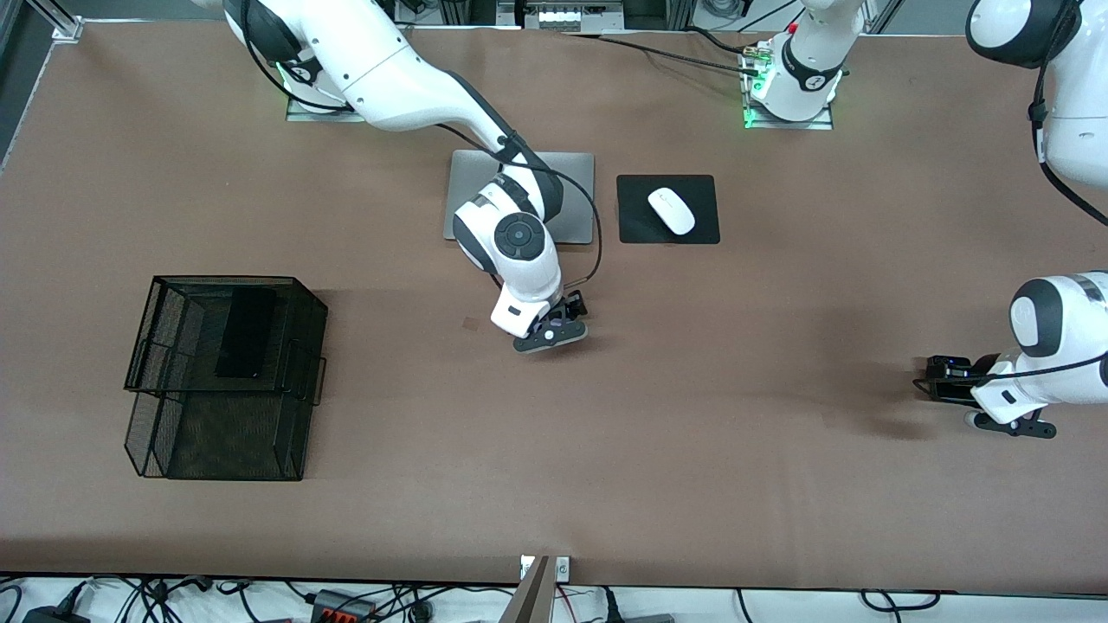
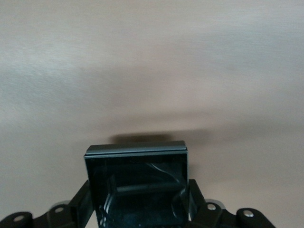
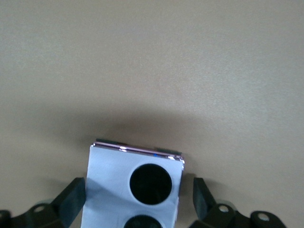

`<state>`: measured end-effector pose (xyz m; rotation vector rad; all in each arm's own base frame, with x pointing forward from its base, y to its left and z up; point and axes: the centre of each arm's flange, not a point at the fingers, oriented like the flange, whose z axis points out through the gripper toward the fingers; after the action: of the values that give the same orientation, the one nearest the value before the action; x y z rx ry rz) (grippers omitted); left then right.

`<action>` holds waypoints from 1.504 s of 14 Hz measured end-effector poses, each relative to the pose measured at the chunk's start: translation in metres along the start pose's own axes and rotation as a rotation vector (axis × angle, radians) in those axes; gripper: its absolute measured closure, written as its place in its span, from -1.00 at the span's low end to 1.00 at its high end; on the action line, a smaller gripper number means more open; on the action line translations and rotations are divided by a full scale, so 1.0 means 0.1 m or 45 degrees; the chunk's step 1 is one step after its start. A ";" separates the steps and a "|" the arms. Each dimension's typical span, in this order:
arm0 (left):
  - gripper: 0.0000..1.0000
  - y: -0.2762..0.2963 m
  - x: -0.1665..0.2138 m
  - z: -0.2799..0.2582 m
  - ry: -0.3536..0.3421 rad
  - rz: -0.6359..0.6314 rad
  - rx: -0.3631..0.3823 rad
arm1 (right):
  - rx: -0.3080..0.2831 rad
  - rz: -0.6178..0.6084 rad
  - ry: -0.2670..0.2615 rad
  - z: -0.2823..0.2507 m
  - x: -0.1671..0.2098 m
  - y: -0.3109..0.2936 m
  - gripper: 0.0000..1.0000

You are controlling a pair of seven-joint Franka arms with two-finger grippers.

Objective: Place phones with both arms
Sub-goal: 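Carry the flip phone into the basket while the left gripper moves the square phone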

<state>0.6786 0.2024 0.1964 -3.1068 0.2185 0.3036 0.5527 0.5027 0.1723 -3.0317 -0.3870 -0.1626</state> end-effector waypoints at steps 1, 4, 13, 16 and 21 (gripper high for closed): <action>-0.61 0.14 0.01 -0.19 -0.021 0.025 -0.013 | 0.002 0.002 0.003 0.01 0.00 -0.01 -1.00; -0.61 0.73 0.05 -0.78 -0.037 0.062 -0.049 | 0.002 0.006 0.003 0.02 -0.01 -0.01 -1.00; -0.61 2.63 0.21 -1.27 -0.059 -0.052 -0.097 | 0.006 0.050 0.020 0.00 0.04 -0.03 -0.89; -0.61 3.05 0.21 -1.28 -0.064 -0.078 -0.078 | -0.017 0.025 0.021 0.06 0.02 -0.02 -0.89; -0.61 2.99 0.22 -1.26 -0.067 -0.096 -0.080 | -0.041 0.023 0.005 -0.04 0.07 -0.02 -0.72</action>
<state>0.6821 -0.0999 0.3165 -3.1541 0.0922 0.3973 0.5581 0.5061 0.1770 -3.0649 -0.3600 -0.1749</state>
